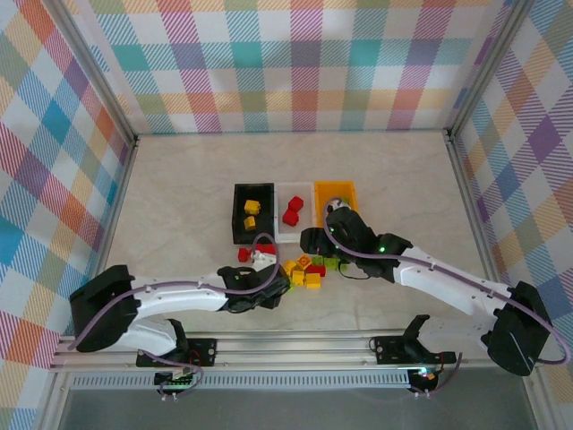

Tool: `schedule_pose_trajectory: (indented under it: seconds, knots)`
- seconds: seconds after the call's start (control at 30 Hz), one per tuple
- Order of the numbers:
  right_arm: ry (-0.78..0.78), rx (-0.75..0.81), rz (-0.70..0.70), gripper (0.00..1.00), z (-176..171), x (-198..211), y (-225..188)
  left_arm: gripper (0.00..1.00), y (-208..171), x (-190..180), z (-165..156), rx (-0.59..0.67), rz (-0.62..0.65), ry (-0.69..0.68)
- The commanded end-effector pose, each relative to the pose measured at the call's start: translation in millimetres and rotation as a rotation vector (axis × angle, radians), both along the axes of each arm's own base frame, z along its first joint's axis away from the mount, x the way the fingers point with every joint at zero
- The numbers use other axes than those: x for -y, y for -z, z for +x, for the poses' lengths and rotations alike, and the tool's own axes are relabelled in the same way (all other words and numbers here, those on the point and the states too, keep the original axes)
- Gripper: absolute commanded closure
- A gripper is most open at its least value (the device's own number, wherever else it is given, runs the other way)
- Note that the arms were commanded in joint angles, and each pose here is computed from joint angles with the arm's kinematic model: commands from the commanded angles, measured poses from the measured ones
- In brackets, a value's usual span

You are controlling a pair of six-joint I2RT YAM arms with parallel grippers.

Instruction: Sort the legos into containers by color

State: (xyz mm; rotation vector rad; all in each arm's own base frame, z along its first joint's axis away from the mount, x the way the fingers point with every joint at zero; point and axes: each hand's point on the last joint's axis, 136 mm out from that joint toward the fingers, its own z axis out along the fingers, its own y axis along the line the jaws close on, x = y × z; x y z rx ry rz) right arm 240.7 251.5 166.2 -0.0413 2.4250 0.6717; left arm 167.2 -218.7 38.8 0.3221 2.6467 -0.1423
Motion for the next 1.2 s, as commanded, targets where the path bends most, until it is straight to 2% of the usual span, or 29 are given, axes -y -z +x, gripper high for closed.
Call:
schedule_pose_trajectory:
  seconds: [0.0, 0.07, 0.2, 0.27, 0.4, 0.53, 0.73, 1.0, 1.17]
  knots:
    - [0.015, 0.014, 0.017, 0.24, -2, 4, -3, 0.4, -8, -44, -5, 0.016, 0.076, -0.071]
    - [0.016, 0.015, 0.028, 0.24, -2, 3, -4, 0.39, -17, -52, -5, 0.015, 0.048, -0.088]
    - [0.007, 0.018, 0.037, 0.24, -2, 0, -6, 0.19, -36, -31, -1, 0.026, -0.059, -0.042]
    - [0.009, 0.02, 0.035, 0.24, -2, 1, -7, 0.12, -38, -13, 1, 0.013, -0.112, -0.011]
    - [0.017, 0.02, 0.023, 0.24, -3, 6, -5, 0.1, -23, 16, 3, -0.028, -0.142, 0.026]
    - [0.025, 0.025, 0.018, 0.24, -5, 10, -7, 0.12, -14, 30, 5, -0.038, -0.144, 0.045]
    - [0.03, 0.029, 0.014, 0.23, -5, 13, -7, 0.19, 0, 24, 4, -0.051, -0.11, 0.036]
    - [0.033, 0.031, 0.034, 0.23, -6, 12, -9, 0.39, 17, 6, 9, -0.05, -0.012, -0.008]
    - [0.038, 0.033, 0.03, 0.23, -6, 14, -9, 0.52, 15, 2, 9, -0.041, -0.001, -0.013]
